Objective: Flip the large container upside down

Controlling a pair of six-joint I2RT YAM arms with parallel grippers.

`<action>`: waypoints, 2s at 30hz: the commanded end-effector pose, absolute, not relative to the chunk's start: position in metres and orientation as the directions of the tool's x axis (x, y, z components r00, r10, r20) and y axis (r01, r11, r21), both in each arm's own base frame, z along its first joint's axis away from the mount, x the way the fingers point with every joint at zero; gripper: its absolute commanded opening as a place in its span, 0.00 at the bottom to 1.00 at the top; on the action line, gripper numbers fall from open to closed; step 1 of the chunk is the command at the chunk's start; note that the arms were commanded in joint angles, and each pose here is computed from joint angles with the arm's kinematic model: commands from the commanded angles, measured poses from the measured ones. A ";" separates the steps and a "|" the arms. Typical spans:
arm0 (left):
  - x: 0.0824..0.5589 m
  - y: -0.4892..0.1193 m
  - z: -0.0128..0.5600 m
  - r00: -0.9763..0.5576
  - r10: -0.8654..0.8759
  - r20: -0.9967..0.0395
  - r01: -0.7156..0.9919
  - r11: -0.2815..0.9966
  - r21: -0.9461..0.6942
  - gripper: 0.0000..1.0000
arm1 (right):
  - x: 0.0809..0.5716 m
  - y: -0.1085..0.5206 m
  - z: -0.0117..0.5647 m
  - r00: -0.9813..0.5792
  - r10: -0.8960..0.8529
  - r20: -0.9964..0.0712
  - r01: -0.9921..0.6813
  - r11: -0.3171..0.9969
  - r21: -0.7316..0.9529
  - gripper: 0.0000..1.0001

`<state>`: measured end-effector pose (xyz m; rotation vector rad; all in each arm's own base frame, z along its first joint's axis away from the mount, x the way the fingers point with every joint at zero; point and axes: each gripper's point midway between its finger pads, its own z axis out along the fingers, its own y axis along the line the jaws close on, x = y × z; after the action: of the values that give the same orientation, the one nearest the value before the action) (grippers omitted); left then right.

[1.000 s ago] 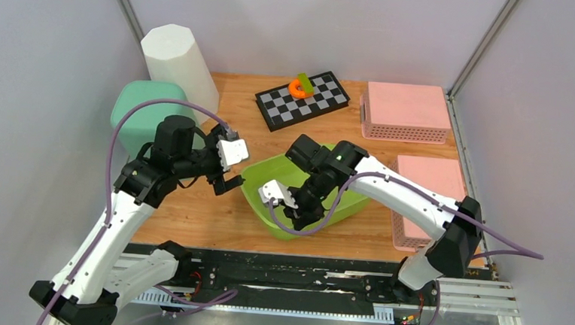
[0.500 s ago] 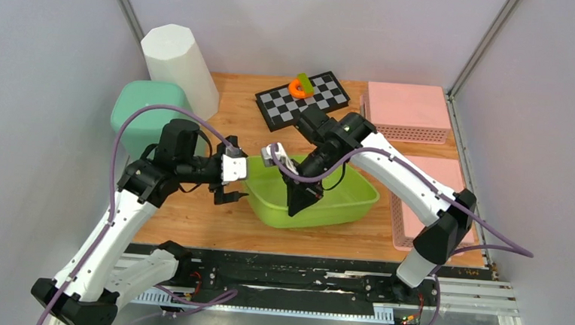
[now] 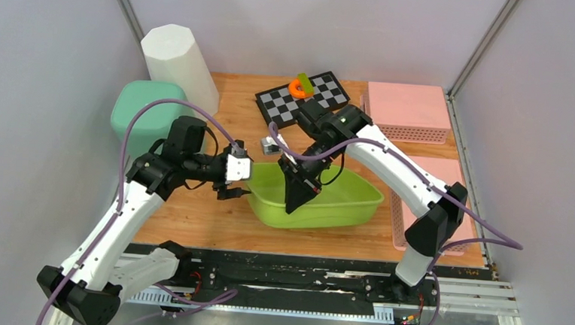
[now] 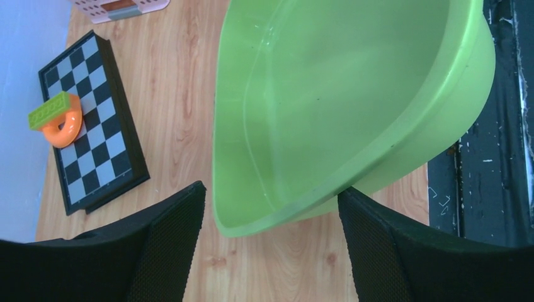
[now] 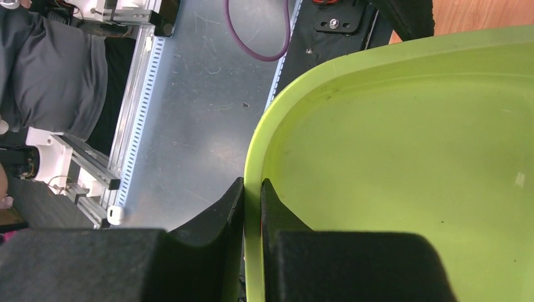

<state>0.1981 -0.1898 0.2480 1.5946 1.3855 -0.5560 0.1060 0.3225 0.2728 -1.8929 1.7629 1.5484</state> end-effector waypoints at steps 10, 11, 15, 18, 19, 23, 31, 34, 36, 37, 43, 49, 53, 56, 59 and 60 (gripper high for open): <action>0.174 -0.194 0.238 0.284 0.485 -0.827 0.954 -0.057 0.294 0.56 | 0.115 0.335 0.299 -0.317 -0.627 -0.711 -0.737 -0.309 0.601 0.03; 0.173 -0.194 0.236 0.278 0.487 -0.828 0.956 -0.059 0.286 0.54 | 0.116 0.336 0.299 -0.323 -0.627 -0.709 -0.734 -0.307 0.605 0.03; 0.169 -0.194 0.232 0.271 0.487 -0.830 0.960 -0.070 0.272 0.38 | 0.122 0.339 0.299 -0.343 -0.627 -0.700 -0.728 -0.294 0.620 0.03; 0.168 -0.194 0.228 0.259 0.490 -0.832 0.963 -0.065 0.261 0.34 | 0.127 0.340 0.298 -0.356 -0.625 -0.695 -0.725 -0.285 0.627 0.03; 0.168 -0.194 0.226 0.254 0.493 -0.832 0.964 -0.063 0.257 0.34 | 0.128 0.340 0.299 -0.358 -0.623 -0.695 -0.725 -0.283 0.628 0.03; 0.170 -0.193 0.221 0.238 0.500 -0.833 0.967 -0.044 0.250 0.31 | 0.130 0.341 0.297 -0.365 -0.626 -0.689 -0.722 -0.277 0.634 0.03; 0.180 -0.194 0.216 0.173 0.510 -0.843 0.976 0.028 0.217 0.09 | 0.132 0.340 0.289 -0.365 -0.642 -0.674 -0.726 -0.258 0.638 0.03; 0.186 -0.194 0.215 0.149 0.510 -0.847 0.976 0.064 0.210 0.00 | 0.132 0.340 0.286 -0.363 -0.648 -0.670 -0.728 -0.252 0.638 0.03; 0.189 -0.194 0.214 0.128 0.513 -0.849 0.976 0.084 0.199 0.00 | 0.134 0.339 0.283 -0.360 -0.651 -0.668 -0.732 -0.248 0.635 0.03; 0.189 -0.194 0.213 0.123 0.512 -0.850 0.977 0.090 0.196 0.00 | 0.135 0.339 0.282 -0.354 -0.653 -0.670 -0.737 -0.246 0.629 0.04; 0.191 -0.191 0.208 0.092 0.527 -0.845 0.977 0.117 0.179 0.00 | 0.143 0.335 0.279 -0.309 -0.651 -0.693 -0.780 -0.243 0.576 0.22; 0.189 -0.188 0.201 0.070 0.528 -0.846 0.980 0.121 0.157 0.00 | 0.172 0.324 0.290 -0.275 -0.603 -0.749 -0.846 -0.219 0.486 0.39; 0.190 -0.188 0.200 0.068 0.526 -0.848 0.980 0.124 0.155 0.00 | 0.198 0.314 0.300 -0.285 -0.558 -0.779 -0.877 -0.176 0.447 0.43; 0.191 -0.187 0.198 0.061 0.528 -0.847 0.980 0.130 0.152 0.00 | 0.215 0.304 0.310 -0.301 -0.516 -0.802 -0.891 -0.148 0.429 0.45; 0.192 -0.185 0.195 0.050 0.533 -0.845 0.980 0.136 0.144 0.00 | 0.230 0.291 0.323 -0.298 -0.467 -0.833 -0.911 -0.120 0.394 0.47; 0.193 -0.185 0.195 0.048 0.534 -0.844 0.980 0.140 0.145 0.00 | 0.233 0.287 0.327 -0.288 -0.450 -0.845 -0.920 -0.114 0.374 0.47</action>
<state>0.1934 -0.1874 0.2030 1.5272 1.5485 -0.6608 0.2245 0.3023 0.2984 -1.5496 1.8317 1.4235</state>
